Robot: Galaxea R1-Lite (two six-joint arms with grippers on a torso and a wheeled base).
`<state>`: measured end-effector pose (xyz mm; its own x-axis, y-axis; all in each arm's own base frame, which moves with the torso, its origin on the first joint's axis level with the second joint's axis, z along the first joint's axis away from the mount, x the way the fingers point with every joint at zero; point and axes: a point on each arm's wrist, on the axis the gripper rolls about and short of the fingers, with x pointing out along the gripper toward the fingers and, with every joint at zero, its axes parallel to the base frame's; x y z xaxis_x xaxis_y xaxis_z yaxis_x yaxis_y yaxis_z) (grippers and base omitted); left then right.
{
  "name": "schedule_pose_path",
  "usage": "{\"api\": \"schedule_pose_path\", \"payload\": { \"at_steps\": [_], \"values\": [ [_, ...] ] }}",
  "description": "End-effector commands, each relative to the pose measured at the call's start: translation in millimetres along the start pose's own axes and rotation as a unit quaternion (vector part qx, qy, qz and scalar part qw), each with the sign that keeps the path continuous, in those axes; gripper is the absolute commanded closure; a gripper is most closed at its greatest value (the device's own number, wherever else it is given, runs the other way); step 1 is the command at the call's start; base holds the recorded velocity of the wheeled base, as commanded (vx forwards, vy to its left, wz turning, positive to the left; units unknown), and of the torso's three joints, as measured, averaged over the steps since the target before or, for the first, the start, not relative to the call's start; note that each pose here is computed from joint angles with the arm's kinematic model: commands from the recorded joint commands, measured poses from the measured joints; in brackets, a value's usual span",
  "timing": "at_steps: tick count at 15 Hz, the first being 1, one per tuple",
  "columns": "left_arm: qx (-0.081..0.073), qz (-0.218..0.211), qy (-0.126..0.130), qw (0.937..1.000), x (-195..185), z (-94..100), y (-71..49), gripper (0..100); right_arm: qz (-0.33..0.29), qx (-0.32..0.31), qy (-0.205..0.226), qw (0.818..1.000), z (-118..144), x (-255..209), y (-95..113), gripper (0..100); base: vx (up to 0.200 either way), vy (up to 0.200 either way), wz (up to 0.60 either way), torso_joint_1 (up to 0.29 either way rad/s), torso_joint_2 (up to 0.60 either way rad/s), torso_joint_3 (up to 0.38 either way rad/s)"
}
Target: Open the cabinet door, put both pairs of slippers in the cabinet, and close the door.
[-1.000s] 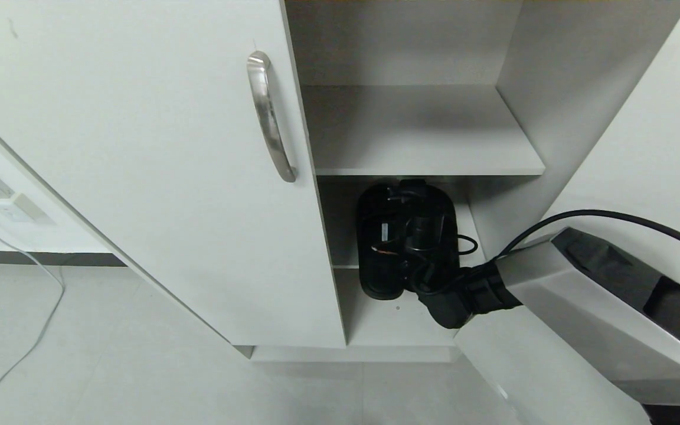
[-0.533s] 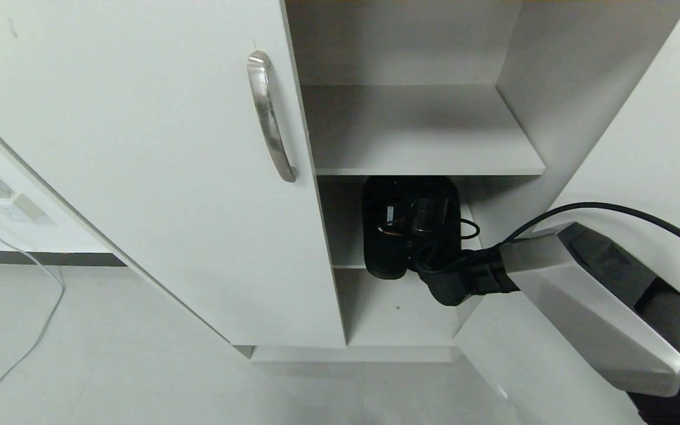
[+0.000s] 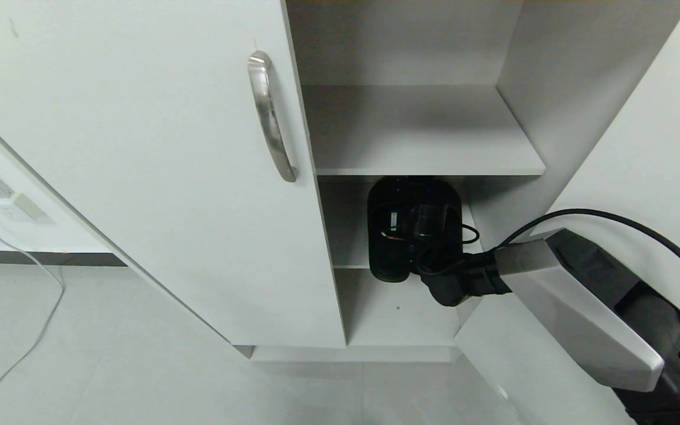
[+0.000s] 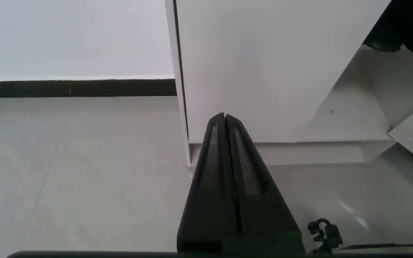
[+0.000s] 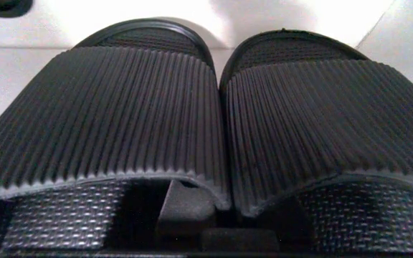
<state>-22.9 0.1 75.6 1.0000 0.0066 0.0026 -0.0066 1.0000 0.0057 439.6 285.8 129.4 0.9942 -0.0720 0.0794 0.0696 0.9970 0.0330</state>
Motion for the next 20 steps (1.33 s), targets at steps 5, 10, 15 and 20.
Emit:
{"api": "schedule_pose_path", "payload": {
  "at_steps": [5, 10, 15, 20],
  "values": [
    [0.0, 0.001, 0.001, 1.0, 0, 0.1, 0.0, 100, -0.001, -0.001, 0.007, 1.0, -11, 2, 0, 0, 0.0, 0.0, 0.0, 0.0, 0.0, 0.0],
    [0.0, 0.001, 0.001, 1.0, 0, 0.1, 0.0, 100, 0.008, -0.001, 0.011, 1.0, 2, -13, 0, 0, 0.0, 0.0, 0.0, 0.0, 0.0, 0.0],
    [0.0, 0.001, 0.001, 1.0, 0, 0.1, 0.0, 100, 0.034, -0.003, 0.017, 0.999, 11, -67, -8, 0, 0.0, 0.0, 0.0, 0.0, 0.0, 0.0],
    [0.001, 0.0, 0.001, 1.0, 0, 0.1, 0.0, 100, 0.068, -0.014, 0.032, 0.997, 5, -141, -28, 0, 0.0, 0.0, 0.0, 0.0, 0.0, 0.0]
  ]
}}
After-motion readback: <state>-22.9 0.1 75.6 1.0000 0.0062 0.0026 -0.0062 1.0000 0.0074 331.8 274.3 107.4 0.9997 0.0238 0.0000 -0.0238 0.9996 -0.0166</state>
